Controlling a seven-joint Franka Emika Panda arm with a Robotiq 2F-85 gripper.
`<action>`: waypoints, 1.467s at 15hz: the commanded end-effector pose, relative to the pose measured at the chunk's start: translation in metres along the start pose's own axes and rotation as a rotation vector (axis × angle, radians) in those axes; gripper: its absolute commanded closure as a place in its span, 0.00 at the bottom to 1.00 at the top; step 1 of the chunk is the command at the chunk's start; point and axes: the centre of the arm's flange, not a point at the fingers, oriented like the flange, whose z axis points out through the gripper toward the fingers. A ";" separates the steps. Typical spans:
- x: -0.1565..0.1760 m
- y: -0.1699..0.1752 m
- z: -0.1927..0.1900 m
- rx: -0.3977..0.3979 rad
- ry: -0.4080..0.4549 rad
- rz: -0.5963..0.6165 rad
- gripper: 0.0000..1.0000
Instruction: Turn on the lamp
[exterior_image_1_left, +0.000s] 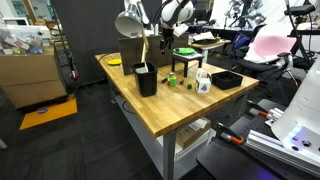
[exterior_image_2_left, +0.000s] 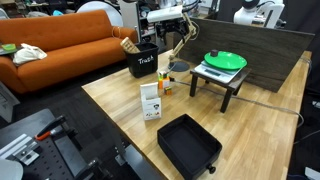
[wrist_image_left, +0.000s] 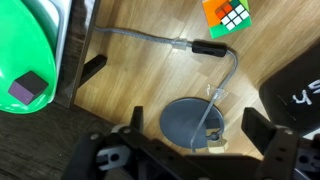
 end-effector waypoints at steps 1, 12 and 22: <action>0.018 0.010 0.015 0.020 -0.019 -0.023 0.00; 0.011 0.004 0.037 0.011 -0.038 -0.003 0.00; 0.037 -0.003 0.043 0.071 -0.014 0.008 0.00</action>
